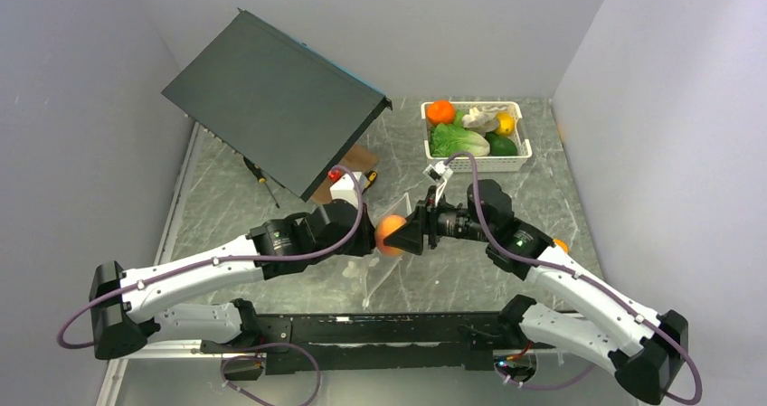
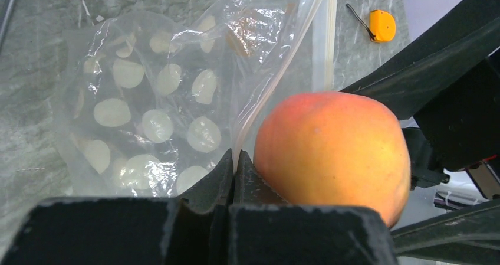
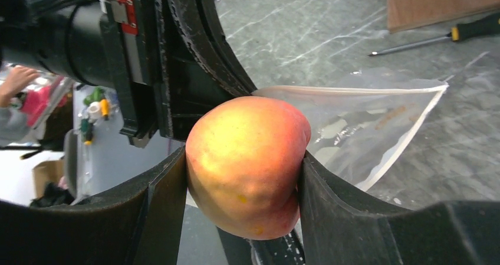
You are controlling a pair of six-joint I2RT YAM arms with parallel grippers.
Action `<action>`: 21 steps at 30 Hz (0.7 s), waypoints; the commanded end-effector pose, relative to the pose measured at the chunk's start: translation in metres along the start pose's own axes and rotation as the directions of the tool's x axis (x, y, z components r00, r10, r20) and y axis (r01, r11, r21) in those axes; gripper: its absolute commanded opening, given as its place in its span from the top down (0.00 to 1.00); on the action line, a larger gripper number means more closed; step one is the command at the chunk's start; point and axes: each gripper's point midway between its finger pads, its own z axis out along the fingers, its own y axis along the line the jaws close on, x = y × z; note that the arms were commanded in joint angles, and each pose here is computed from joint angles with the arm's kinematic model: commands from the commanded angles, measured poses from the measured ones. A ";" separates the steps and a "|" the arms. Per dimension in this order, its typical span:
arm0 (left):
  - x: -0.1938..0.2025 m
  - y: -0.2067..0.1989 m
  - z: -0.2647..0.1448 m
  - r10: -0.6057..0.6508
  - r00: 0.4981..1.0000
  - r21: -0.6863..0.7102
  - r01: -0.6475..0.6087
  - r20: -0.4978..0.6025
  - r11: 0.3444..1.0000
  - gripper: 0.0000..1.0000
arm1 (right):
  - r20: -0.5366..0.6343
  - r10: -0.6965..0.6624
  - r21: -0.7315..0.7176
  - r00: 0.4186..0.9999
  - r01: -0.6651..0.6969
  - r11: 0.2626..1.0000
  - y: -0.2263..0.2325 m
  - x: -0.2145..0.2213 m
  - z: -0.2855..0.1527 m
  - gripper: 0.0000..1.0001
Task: Place the food in the zip-top bag and seal the zipper
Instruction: Place the fake fruit in the zipper food storage bag.
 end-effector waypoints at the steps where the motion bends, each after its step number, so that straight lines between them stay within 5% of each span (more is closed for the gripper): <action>1: -0.023 -0.027 -0.011 -0.048 0.997 0.106 0.041 0.066 0.994 1.00 | 0.030 -0.054 0.179 0.998 0.048 0.983 -0.029 0.007 0.001 1.00; 11: -0.032 -0.031 -0.020 -0.057 0.993 0.134 0.043 0.101 0.990 1.00 | 0.001 -0.035 0.340 0.999 0.033 0.940 -0.055 0.022 0.007 1.00; 17: -0.032 -0.035 -0.022 -0.076 0.992 0.166 0.058 0.103 0.984 1.00 | 0.000 -0.043 0.313 0.999 0.041 0.949 -0.042 0.017 0.018 0.99; 21: -0.036 -0.042 -0.026 -0.089 0.990 0.200 0.065 0.110 0.978 1.00 | -0.008 -0.039 0.257 0.999 0.040 0.966 -0.029 0.019 0.028 0.72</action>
